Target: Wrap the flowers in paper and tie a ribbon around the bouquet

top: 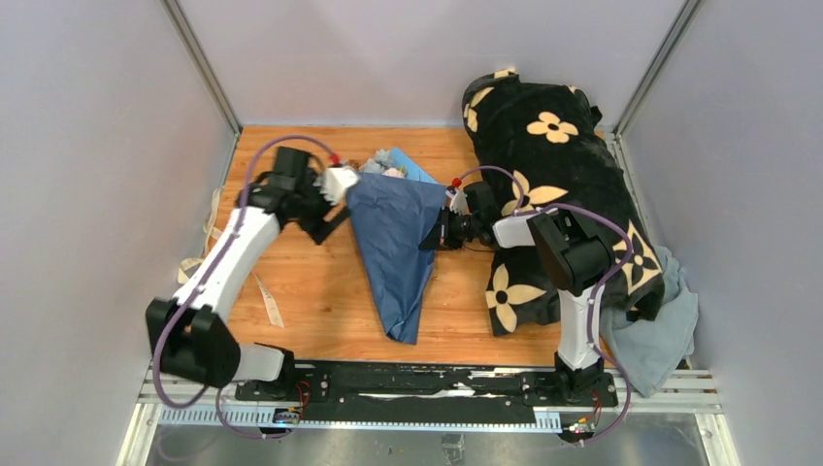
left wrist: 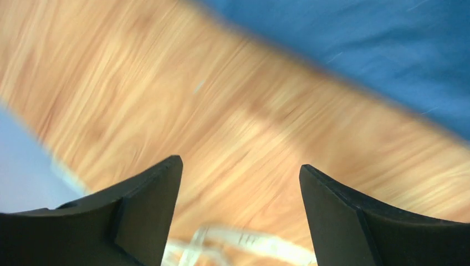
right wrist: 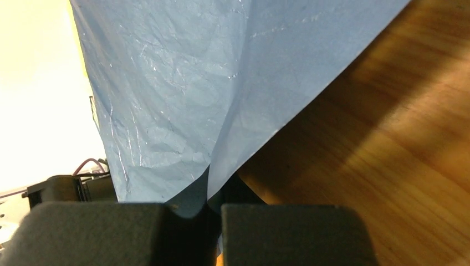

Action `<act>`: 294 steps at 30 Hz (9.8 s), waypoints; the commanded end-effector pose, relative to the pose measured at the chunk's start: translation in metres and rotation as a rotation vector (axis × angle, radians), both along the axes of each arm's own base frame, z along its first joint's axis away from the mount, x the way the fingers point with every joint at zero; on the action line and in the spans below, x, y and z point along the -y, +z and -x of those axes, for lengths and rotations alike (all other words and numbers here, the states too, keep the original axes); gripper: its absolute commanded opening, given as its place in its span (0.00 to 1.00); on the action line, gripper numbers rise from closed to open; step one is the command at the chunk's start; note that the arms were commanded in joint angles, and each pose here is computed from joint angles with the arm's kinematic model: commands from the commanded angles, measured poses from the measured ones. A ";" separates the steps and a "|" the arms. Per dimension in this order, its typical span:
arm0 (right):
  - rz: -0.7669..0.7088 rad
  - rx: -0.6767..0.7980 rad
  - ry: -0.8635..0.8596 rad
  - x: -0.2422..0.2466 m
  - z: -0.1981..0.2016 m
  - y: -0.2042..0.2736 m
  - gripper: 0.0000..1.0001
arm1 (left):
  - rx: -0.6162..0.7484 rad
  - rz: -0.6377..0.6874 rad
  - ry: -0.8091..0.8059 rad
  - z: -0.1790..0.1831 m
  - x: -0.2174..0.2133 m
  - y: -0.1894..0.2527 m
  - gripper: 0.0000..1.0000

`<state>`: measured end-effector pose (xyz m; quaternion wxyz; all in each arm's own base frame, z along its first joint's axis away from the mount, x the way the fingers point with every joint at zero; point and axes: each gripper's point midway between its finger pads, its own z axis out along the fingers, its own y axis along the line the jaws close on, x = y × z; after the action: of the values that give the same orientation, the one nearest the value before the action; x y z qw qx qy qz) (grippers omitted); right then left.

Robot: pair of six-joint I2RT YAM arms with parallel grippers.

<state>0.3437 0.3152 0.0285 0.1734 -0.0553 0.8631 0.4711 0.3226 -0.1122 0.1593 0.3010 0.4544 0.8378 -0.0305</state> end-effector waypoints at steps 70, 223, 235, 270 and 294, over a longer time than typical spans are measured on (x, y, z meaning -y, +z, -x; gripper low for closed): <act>0.163 0.062 0.034 0.003 -0.055 0.068 0.00 | -0.292 0.141 -0.831 0.192 0.134 0.044 0.00; 0.739 1.031 1.880 0.098 0.227 0.018 0.72 | -0.571 0.237 0.401 0.017 0.043 -0.152 0.00; 0.927 0.908 1.902 0.116 0.185 -0.019 0.23 | -0.573 0.223 0.402 0.018 0.041 -0.151 0.00; -0.310 1.495 0.483 -0.043 0.142 0.335 0.00 | -0.489 0.266 0.248 -0.004 0.067 -0.107 0.00; 0.012 0.563 0.253 -0.111 0.044 0.018 0.00 | -0.228 0.584 0.066 0.005 0.059 0.032 0.00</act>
<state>0.2693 0.4403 0.0826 0.3973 -0.3612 0.6984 0.4731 0.3422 -0.1561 0.1284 0.2501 0.2406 0.8983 -0.2694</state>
